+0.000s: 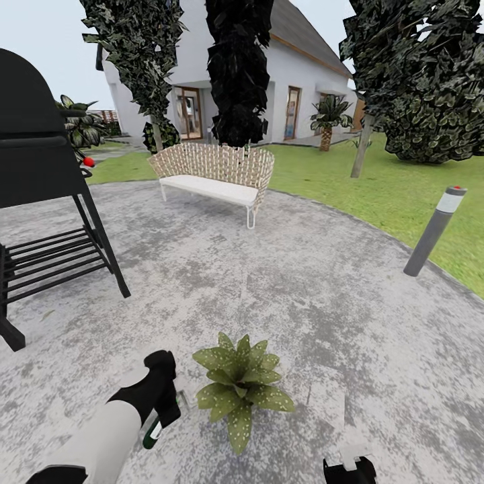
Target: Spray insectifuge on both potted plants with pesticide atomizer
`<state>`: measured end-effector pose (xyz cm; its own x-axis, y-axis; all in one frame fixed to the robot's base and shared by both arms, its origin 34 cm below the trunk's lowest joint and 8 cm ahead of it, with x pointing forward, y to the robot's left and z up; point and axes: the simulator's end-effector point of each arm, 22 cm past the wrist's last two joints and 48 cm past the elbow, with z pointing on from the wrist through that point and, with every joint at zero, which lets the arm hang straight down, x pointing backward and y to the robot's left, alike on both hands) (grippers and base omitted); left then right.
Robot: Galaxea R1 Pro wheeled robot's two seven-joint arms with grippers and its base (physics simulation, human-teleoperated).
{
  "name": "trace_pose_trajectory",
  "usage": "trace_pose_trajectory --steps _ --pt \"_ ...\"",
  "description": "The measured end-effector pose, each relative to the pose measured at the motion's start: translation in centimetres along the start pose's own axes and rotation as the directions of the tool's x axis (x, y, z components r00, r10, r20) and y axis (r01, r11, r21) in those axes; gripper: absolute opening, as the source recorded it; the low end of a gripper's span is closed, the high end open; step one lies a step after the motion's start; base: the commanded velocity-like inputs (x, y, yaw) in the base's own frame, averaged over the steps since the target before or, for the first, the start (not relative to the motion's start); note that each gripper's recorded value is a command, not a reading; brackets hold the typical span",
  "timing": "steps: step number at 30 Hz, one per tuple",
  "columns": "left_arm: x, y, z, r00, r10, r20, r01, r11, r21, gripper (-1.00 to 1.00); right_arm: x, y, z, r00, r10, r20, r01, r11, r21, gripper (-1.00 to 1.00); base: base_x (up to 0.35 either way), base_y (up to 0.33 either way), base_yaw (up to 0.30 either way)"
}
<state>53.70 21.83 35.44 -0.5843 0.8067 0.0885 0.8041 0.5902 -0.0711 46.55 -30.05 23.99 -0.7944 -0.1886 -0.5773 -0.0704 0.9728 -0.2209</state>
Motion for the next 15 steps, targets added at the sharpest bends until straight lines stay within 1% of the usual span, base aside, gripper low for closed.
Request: trace_pose_trajectory --steps 3,7,8,11,14,15 --pt "0.6 0.0 0.3 1.0 -0.003 -0.009 0.003 1.0 0.003 -1.0 0.0 0.0 0.0 1.0 0.0 0.0 0.0 1.0 0.0 1.0 -0.067 -0.011 0.0" --pt "0.6 -0.1 0.4 1.0 -0.001 -0.012 0.001 1.0 0.0 -1.0 0.0 0.0 0.0 1.0 0.0 0.0 0.0 1.0 0.0 1.0 -0.252 -0.106 0.0" --pt "0.5 -0.1 0.4 1.0 -0.002 -0.011 0.002 1.0 0.001 -1.0 0.0 0.0 0.0 1.0 0.0 0.0 0.0 1.0 0.0 1.0 -0.309 0.016 0.0" --pt "0.4 0.1 0.2 1.0 -0.003 -0.005 0.003 1.0 -0.003 -1.0 0.0 0.0 0.0 1.0 0.0 -0.001 0.0 1.0 0.0 1.0 -0.244 0.158 0.0" --pt "0.1 0.2 0.0 1.0 -0.002 0.001 0.002 1.0 -0.007 -1.0 0.0 0.0 0.0 1.0 0.0 0.0 0.0 1.0 0.0 1.0 -0.049 0.05 0.0" --pt "-0.4 0.3 -0.4 1.0 0.0 0.009 0.001 1.0 -0.012 -1.0 0.0 0.0 0.0 1.0 0.0 0.0 0.0 1.0 0.0 1.0 -0.008 0.008 0.0"
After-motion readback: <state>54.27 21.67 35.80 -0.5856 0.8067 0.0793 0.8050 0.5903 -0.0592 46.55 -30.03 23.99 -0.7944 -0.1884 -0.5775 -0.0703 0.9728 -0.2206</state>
